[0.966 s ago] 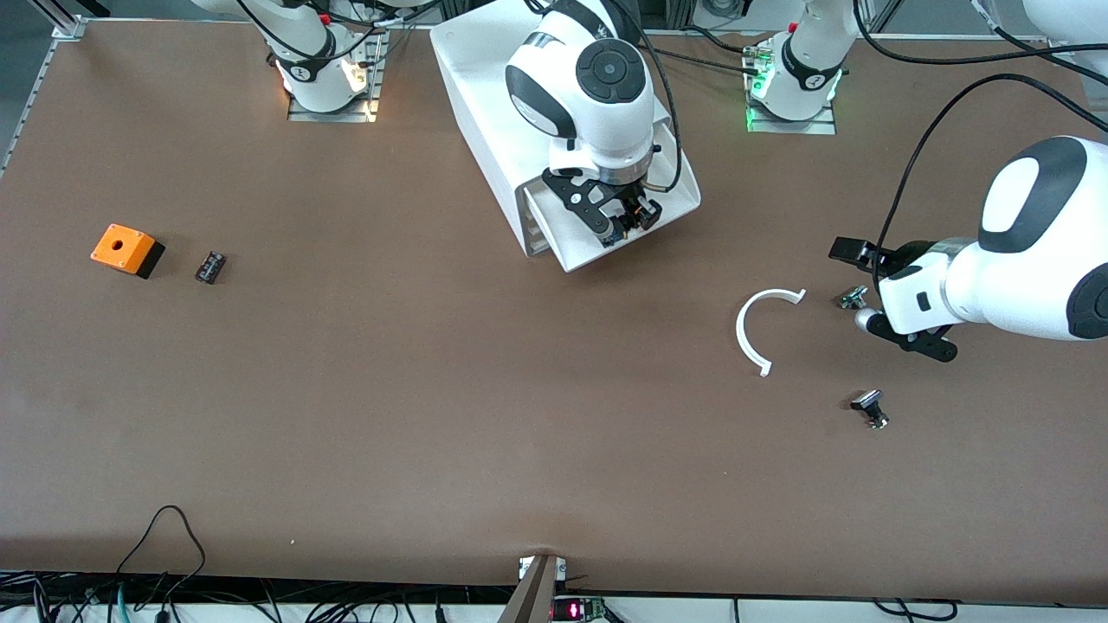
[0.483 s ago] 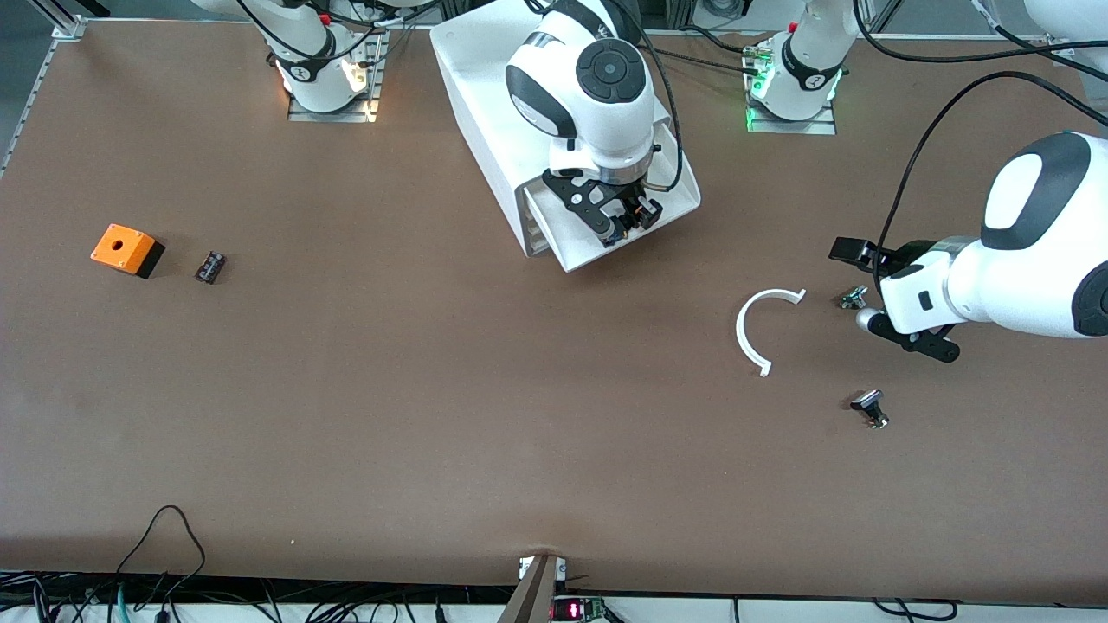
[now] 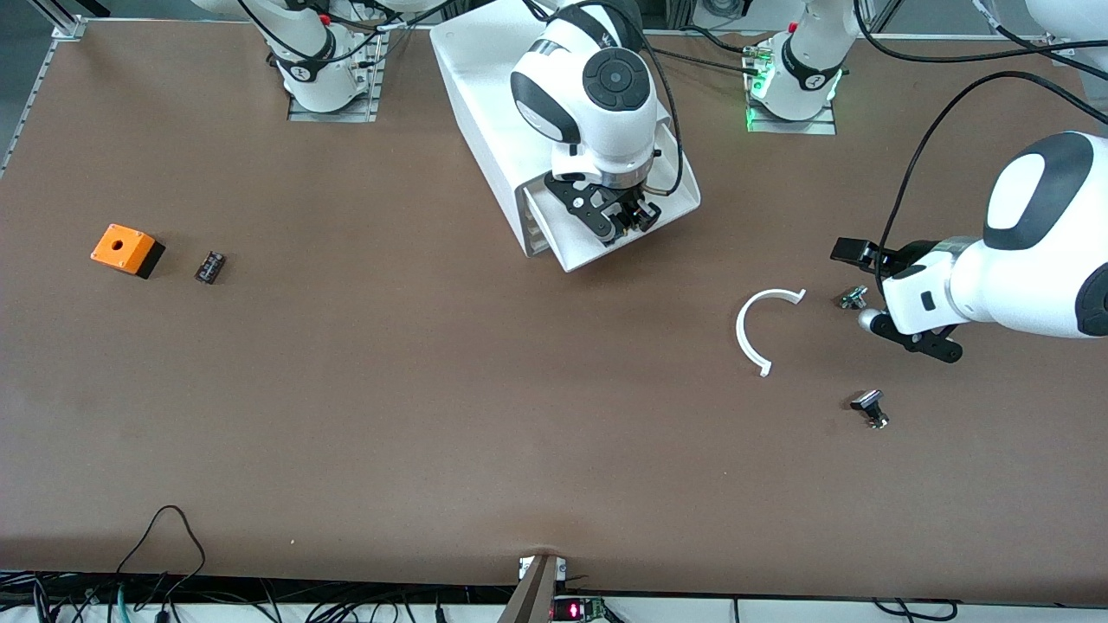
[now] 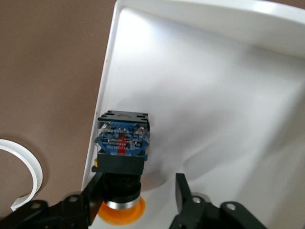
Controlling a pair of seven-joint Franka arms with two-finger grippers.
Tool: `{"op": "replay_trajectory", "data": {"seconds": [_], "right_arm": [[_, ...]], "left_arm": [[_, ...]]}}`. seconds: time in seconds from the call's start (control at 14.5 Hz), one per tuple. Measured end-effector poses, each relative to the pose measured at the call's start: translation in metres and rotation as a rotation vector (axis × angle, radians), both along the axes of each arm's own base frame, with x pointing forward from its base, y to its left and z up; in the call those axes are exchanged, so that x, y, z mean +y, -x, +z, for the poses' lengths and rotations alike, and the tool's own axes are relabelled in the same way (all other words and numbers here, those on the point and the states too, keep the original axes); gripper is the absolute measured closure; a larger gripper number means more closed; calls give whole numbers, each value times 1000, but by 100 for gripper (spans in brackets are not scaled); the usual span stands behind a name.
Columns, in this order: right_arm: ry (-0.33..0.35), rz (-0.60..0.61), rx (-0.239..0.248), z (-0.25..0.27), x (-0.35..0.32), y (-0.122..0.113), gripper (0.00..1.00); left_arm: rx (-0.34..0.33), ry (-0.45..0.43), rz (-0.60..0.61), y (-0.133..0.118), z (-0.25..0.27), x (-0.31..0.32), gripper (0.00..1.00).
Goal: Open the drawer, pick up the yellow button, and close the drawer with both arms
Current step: 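Lift the yellow button out of the drawer with the right gripper, then carry the button away with the right gripper while the left gripper pushes the drawer shut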
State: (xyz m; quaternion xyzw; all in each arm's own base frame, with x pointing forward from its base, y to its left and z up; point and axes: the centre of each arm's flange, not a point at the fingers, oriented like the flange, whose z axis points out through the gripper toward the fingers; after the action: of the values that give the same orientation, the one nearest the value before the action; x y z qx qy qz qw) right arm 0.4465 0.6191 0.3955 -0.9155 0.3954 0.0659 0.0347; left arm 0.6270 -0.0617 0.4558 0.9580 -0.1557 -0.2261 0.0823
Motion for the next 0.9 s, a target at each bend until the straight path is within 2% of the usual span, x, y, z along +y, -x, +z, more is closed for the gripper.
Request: {"op": "replay_trajectory", "data": {"seconds": [0.14, 0.21, 0.48, 0.62, 0.83, 0.9], "right_arm": [[0, 8, -2, 0, 3, 3, 62], [0, 10, -3, 1, 3, 4, 67], [-5, 9, -14, 8, 1, 1, 67], [-30, 10, -44, 31, -5, -7, 67], [-73, 42, -99, 92, -39, -32, 67], [-73, 110, -120, 120, -71, -50, 67]], "left_arm": [[0, 0, 0, 0, 0, 0, 0], [0, -2, 2, 0, 0, -1, 0], [2, -8, 11, 0, 0, -3, 0], [2, -8, 12, 0, 0, -3, 0], [2, -9, 13, 0, 0, -3, 0], [3, -15, 25, 1, 1, -5, 0]]}}
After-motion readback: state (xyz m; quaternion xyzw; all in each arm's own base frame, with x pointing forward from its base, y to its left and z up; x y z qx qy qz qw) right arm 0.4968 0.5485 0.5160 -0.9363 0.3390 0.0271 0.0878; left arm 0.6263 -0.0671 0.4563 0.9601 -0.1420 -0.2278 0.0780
